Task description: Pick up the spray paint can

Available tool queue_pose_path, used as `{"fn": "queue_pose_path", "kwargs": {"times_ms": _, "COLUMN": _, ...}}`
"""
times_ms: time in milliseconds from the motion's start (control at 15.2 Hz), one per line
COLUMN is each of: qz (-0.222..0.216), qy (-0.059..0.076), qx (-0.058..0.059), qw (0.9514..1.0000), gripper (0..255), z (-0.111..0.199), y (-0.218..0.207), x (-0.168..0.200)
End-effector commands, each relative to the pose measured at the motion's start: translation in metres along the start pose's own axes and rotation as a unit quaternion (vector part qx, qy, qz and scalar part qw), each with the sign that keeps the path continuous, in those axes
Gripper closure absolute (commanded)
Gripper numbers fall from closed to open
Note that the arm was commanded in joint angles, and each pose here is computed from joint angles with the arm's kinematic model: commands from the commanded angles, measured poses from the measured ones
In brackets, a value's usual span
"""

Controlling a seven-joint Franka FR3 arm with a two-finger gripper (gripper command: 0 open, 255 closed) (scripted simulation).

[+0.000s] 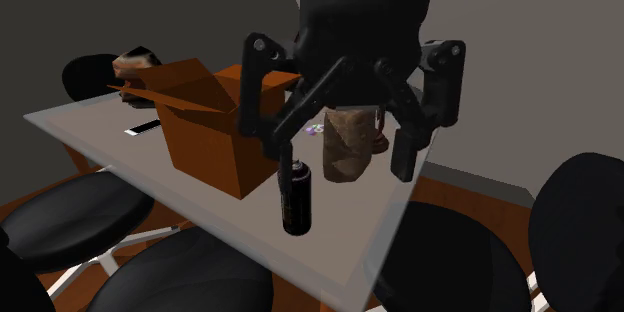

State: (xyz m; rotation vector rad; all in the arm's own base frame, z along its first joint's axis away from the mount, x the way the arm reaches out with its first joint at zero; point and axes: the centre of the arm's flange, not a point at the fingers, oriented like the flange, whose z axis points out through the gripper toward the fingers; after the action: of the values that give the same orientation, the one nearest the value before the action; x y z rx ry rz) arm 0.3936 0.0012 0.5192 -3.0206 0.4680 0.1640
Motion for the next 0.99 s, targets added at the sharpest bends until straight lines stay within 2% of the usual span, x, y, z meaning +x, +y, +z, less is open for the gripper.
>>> {"fn": "queue_pose_path", "kwargs": {"times_ms": 0, "qz": 0.029, "qy": -0.004, "qx": 0.004, "qw": 0.9996, "gripper": 0, "z": 0.008, "y": -0.008, "x": 0.022}}
{"fn": "queue_pose_path", "kwargs": {"times_ms": 198, "qz": 0.071, "qy": -0.01, "qx": 0.009, "qw": 0.9974, "gripper": 0, "z": 0.021, "y": -0.015, "x": 0.06}}
{"fn": "queue_pose_path", "kwargs": {"times_ms": 462, "qz": 0.127, "qy": -0.018, "qx": 0.016, "qw": 0.9916, "gripper": 0, "z": 0.04, "y": -0.019, "x": 0.111}}
{"fn": "queue_pose_path", "kwargs": {"times_ms": 660, "qz": 0.169, "qy": -0.023, "qx": 0.021, "qw": 0.9852, "gripper": 0, "z": 0.054, "y": -0.019, "x": 0.149}}
{"fn": "queue_pose_path", "kwargs": {"times_ms": 924, "qz": 0.224, "qy": -0.031, "qx": 0.028, "qw": 0.9738, "gripper": 0, "z": 0.074, "y": -0.014, "x": 0.199}}
